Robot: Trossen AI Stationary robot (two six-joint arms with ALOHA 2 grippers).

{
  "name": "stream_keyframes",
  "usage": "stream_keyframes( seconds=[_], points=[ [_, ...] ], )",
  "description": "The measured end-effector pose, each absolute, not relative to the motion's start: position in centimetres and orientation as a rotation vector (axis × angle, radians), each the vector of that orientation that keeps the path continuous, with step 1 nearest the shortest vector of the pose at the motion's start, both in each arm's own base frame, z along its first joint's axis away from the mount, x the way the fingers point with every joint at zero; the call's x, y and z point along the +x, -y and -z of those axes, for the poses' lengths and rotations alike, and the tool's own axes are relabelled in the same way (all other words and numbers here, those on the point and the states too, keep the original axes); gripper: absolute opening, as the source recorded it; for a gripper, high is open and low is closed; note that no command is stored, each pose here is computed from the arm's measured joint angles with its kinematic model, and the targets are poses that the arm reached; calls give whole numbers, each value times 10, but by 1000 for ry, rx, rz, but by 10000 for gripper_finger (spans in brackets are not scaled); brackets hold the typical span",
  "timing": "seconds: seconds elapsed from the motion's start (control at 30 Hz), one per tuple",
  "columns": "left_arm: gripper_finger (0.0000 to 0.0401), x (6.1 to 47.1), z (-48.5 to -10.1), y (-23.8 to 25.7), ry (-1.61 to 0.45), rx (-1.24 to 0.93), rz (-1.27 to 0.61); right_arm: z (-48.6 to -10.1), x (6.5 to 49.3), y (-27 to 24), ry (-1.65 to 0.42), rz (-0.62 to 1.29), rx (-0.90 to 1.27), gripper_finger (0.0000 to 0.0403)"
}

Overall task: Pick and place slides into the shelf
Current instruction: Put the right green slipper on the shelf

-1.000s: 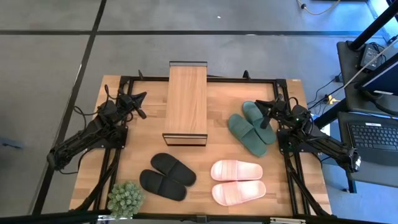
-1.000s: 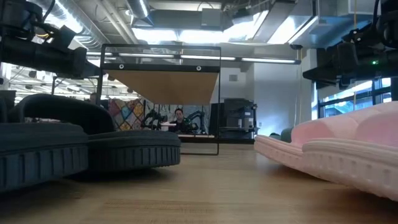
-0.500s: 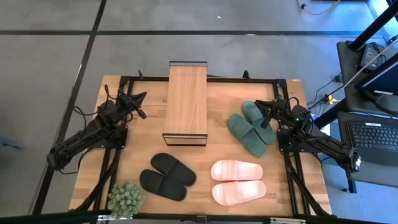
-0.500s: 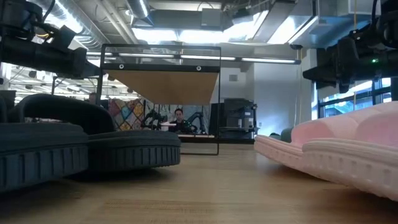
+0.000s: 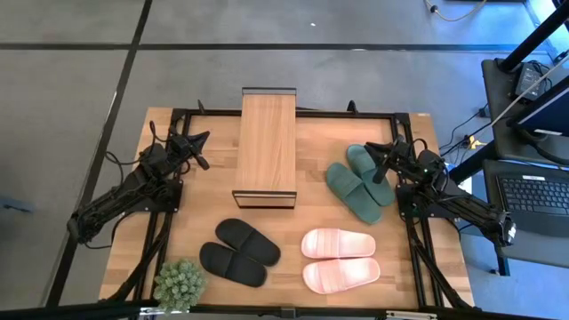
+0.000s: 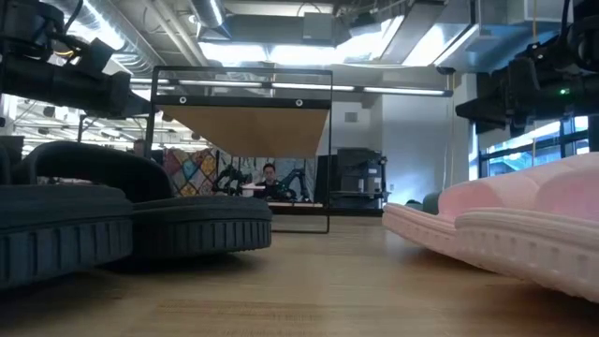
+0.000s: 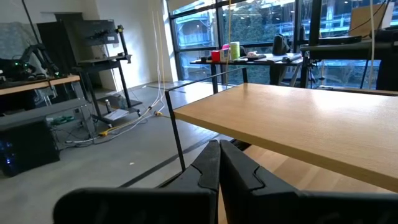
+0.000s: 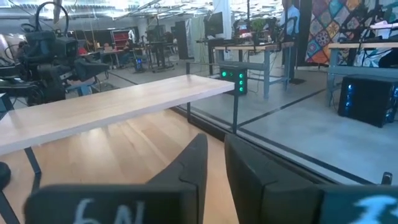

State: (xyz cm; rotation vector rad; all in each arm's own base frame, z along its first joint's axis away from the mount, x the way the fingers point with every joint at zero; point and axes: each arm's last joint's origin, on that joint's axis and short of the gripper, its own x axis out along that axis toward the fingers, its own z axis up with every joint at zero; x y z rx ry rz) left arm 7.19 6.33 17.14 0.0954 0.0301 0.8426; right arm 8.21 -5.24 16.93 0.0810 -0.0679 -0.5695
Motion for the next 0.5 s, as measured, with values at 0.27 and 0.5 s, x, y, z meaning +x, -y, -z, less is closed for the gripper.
stream_keyframes(
  seconds=[0.27,0.5],
  points=[
    [0,72,-171,-63,-24,81,-843,-169,82,52,61,568,55,149],
    [0,72,-171,-63,-23,81,-843,-170,82,52,29,574,-64,185]
  ],
)
